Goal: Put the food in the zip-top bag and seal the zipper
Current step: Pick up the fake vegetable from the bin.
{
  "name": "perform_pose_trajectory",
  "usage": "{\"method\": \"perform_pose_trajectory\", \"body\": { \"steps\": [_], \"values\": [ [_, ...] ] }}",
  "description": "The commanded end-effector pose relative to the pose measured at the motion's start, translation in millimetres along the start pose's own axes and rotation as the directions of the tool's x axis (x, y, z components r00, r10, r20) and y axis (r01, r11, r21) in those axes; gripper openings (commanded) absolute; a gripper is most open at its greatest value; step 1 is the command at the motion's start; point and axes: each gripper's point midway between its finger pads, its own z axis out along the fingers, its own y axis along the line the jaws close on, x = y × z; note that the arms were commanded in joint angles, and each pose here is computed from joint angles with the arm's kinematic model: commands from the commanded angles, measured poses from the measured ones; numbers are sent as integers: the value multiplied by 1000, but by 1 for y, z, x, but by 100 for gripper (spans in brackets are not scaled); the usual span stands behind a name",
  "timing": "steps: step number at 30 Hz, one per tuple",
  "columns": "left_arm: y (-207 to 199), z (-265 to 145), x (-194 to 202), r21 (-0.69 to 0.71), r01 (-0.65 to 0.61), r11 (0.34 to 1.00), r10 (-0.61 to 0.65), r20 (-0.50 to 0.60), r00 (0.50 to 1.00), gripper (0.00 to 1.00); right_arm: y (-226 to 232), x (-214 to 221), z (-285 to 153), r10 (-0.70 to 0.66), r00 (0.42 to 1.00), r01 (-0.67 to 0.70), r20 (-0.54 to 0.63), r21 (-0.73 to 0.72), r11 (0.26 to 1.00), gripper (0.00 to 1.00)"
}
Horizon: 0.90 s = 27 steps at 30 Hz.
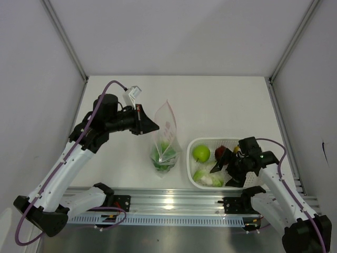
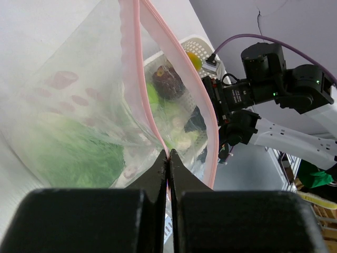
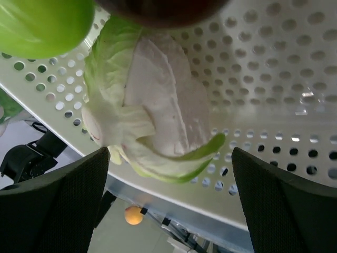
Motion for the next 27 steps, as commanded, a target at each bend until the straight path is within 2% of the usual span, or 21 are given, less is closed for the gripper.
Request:
{"method": "perform_pose_trajectory", "body": {
  "steps": [1, 7, 13, 15, 16, 17, 25, 27],
  "values": [
    [-5, -4, -4, 21, -12, 1000, 11, 20, 1000, 1, 12, -11, 8, -47, 998, 50, 40, -83, 995, 99],
    [-5, -3, -2, 26, -6, 1000, 6, 15, 1000, 1, 24, -25, 19, -79, 990, 98, 114, -173, 980, 99],
    [-6, -4, -3, 25, -5, 1000, 5, 18, 1000, 1, 22, -26, 33, -72, 990, 98, 122, -222, 970, 90],
    [-6, -5, -2, 25, -3, 1000, 3, 16, 1000, 1, 26, -25, 34, -70, 990, 99, 125, -252, 963, 76],
    [-5, -4, -2, 25, -3, 1000, 3, 16, 1000, 1, 29, -24, 32, -65, 991, 95, 120, -269, 958, 61],
    [-5, -4, -2, 25, -4, 1000, 4, 17, 1000, 1, 31, -24, 30, -66, 989, 100, 130, -279, 955, 54],
    [-4, -2, -1, 25, 2, 1000, -3, 14, 1000, 1, 54, -26, -10, -101, 978, 153, 185, -292, 944, 11],
    [-4, -1, -2, 28, 2, 1000, -3, 16, 1000, 0, 53, -25, -20, -112, 975, 160, 190, -261, 952, 6]
  ]
}}
